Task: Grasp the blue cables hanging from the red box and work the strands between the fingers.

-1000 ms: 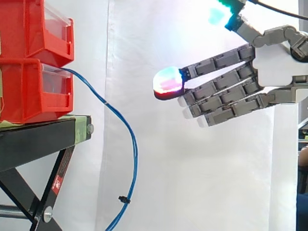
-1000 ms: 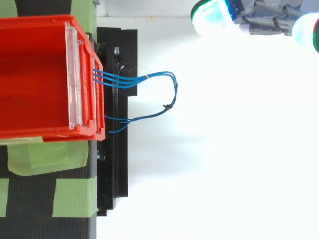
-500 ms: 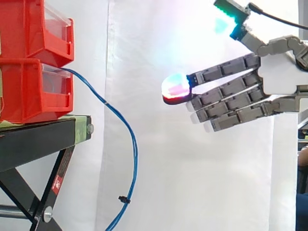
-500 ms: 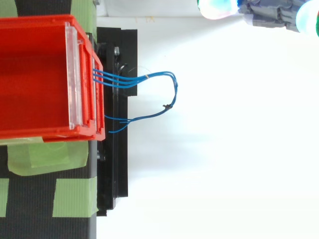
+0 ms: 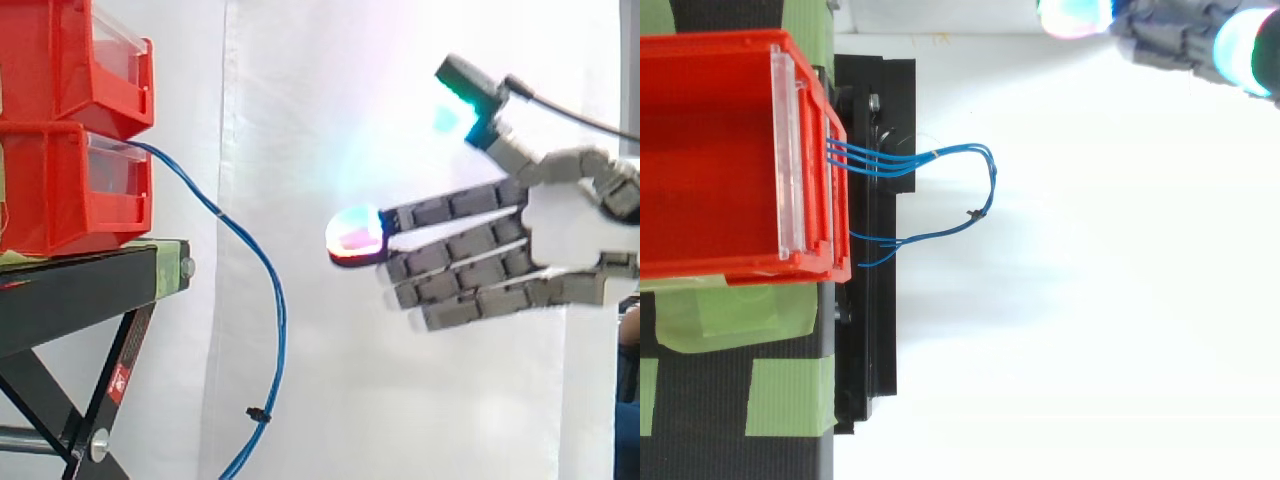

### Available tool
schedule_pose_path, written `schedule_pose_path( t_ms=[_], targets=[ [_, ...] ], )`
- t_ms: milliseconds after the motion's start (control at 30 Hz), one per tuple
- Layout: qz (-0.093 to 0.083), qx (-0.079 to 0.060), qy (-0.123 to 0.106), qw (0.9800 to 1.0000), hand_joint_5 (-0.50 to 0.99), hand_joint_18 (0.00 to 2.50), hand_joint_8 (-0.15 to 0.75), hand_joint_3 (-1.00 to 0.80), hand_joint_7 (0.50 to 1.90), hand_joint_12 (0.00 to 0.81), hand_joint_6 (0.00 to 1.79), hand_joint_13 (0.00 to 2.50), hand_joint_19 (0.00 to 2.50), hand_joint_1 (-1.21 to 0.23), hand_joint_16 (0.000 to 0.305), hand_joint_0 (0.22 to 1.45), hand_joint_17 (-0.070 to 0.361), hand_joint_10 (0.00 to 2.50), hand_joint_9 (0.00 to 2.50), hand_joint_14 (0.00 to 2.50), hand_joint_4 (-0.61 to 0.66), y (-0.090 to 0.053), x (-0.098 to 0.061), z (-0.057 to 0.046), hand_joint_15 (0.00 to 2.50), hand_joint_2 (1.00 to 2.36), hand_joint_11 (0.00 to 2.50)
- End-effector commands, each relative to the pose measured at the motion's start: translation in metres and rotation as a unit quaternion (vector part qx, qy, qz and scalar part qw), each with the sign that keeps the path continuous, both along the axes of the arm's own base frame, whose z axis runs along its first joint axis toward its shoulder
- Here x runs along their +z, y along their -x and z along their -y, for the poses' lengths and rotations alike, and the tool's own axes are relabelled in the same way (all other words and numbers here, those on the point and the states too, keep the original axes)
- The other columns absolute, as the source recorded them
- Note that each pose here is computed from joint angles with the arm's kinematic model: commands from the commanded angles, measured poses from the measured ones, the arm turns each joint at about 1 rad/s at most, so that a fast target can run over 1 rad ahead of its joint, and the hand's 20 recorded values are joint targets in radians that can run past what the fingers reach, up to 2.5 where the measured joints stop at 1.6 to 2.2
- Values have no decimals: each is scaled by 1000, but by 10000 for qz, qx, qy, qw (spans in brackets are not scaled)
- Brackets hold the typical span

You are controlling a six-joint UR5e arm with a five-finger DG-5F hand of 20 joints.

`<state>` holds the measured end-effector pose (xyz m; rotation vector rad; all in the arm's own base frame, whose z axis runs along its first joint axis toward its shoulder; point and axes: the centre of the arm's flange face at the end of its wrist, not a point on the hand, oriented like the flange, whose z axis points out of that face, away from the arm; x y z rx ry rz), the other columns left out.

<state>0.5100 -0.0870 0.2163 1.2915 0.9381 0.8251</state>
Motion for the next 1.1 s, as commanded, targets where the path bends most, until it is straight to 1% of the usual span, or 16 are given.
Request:
schedule_pose_path(
  t_ms=[0,67,100,167,200,300,333,433,567,633,700,767,867,900,967,1067],
  targets=[
    [224,23,-162,9996,-344,0,307,-1000,676,387,6,0,166,-237,70,637,158,0,0,2,179,-12,-23,-7,173,1000,9],
    [271,-9,-152,9995,-345,0,306,-1000,676,387,6,0,159,-236,70,637,158,0,0,4,179,-14,-24,-9,172,1000,17],
    [294,-82,-97,9995,-345,0,306,-1000,679,387,6,0,167,-236,70,637,158,0,0,2,180,-15,-23,-11,173,1000,10],
    [286,-139,-46,9995,-344,0,306,-1000,677,387,5,0,160,-236,70,636,158,0,0,3,180,-15,-22,-12,168,1000,16],
    [278,-199,23,9994,-344,0,306,-1000,677,387,6,0,166,-235,70,636,158,0,0,3,181,-15,-22,-17,176,1000,16],
    [280,-211,75,9994,-344,0,306,-1000,679,387,6,0,160,-236,70,636,157,0,0,2,181,-16,-22,-22,168,1000,11],
    [257,-262,127,9992,-343,0,307,-1000,679,386,6,0,160,-235,70,636,158,0,0,3,180,-17,-22,-28,171,1000,16],
    [252,-286,140,9992,-344,0,307,-1000,677,387,5,0,160,-236,70,635,158,0,0,2,180,-17,-22,-30,168,1000,9],
    [254,-321,178,9990,-345,0,306,-1000,679,388,6,0,158,-237,70,636,157,0,0,3,180,-17,-21,-36,172,1000,8],
    [231,-338,203,9990,-345,0,307,-1000,679,386,6,0,165,-237,70,636,157,0,0,3,180,-18,-27,-38,170,1000,15],
    [258,-354,187,9989,-345,0,306,-1000,679,388,6,0,164,-237,70,636,157,0,0,2,180,-23,-35,-42,172,1000,9],
    [324,-359,122,9988,-344,0,306,-1000,681,387,6,0,158,-237,70,636,157,0,0,2,179,-31,-45,-46,167,1000,9],
    [401,-363,49,9985,-344,0,306,-1000,681,388,6,0,158,-237,70,637,157,0,0,2,180,-38,-50,-47,174,1000,13],
    [480,-363,8,9982,-344,0,306,-1000,679,387,6,0,158,-237,70,637,157,0,0,3,180,-45,-47,-50,176,1000,8],
    [506,-367,27,9980,-344,0,306,-1000,679,388,6,0,160,-238,70,636,158,0,0,3,180,-51,-42,-52,170,1000,8],
    [467,-370,69,9982,-344,0,306,-1000,681,388,6,0,164,-238,70,637,157,0,0,2,180,-55,-39,-53,171,1000,9]
  ],
)
